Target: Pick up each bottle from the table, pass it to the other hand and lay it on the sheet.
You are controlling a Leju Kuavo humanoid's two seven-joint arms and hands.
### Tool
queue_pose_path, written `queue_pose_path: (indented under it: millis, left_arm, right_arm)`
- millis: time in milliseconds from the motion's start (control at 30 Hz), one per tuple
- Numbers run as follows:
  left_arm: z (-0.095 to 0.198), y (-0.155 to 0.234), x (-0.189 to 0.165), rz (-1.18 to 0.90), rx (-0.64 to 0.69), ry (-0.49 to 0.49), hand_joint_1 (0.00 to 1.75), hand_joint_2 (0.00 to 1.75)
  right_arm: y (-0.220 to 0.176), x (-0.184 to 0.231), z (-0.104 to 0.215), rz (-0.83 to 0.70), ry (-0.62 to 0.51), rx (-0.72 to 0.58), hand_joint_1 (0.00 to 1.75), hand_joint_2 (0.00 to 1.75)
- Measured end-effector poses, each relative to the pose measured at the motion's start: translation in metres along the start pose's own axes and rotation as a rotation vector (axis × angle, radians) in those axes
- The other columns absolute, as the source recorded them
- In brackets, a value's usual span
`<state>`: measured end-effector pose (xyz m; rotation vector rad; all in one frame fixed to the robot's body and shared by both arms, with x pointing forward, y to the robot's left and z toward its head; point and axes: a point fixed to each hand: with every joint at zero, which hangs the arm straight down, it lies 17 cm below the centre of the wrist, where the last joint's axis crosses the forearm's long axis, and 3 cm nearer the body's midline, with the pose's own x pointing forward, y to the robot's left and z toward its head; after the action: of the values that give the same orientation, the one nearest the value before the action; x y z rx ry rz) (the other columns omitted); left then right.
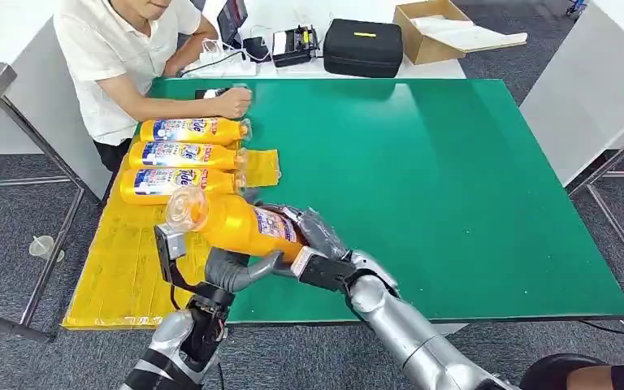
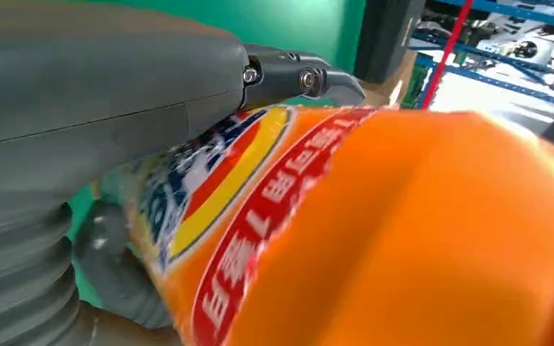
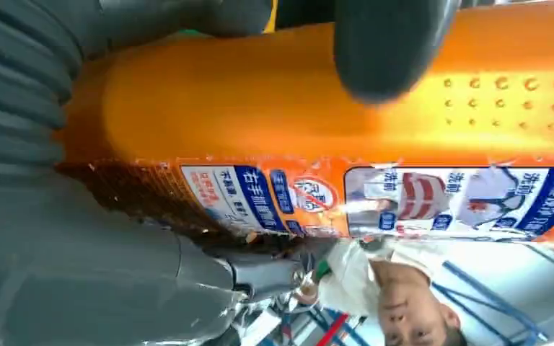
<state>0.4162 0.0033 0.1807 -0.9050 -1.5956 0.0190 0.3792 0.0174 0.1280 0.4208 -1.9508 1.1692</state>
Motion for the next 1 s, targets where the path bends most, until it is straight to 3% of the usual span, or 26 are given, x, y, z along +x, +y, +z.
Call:
queue_pose_path:
  millis: [333,367,533,567,600,633,667,1000]
  left_arm:
    - [-0.004,0.0,0.011,-0.001,0.021,-0.054,0.0,1.75]
    - [-0.005,0.0,0.013,0.012,0.021,-0.057,0.17,1.75]
    - [-0.005,-0.004,0.024,0.105,0.008,-0.087,0.17,1.75]
    - [-0.005,-0.003,0.026,0.111,0.008,-0.091,1.75,1.75]
    - [-0.005,-0.003,0.026,0.113,0.008,-0.093,1.75,1.75]
    - [-0.005,-0.002,0.027,0.116,0.01,-0.094,1.75,1.75]
    - [-0.005,-0.002,0.027,0.12,0.011,-0.096,1.75,1.75]
    - [-0.006,0.001,0.045,0.136,0.062,-0.16,1.75,1.75]
  right_arm:
    - [0.011,0.003,-0.003,0.008,-0.023,0.052,1.75,1.75]
    - [0.012,0.003,-0.004,0.009,-0.026,0.055,1.75,1.75]
    - [0.011,0.008,-0.008,0.002,-0.046,0.062,1.75,1.75]
    - [0.011,0.008,-0.008,0.002,-0.049,0.064,1.75,1.75]
    - [0.011,0.009,-0.009,0.003,-0.051,0.067,1.71,1.75]
    - [0.011,0.009,-0.009,0.004,-0.051,0.069,0.68,1.75]
    - [0.011,0.009,-0.009,0.005,-0.052,0.07,0.0,1.75]
    - [0.012,0.009,-0.012,0.052,-0.053,-0.004,0.0,1.75]
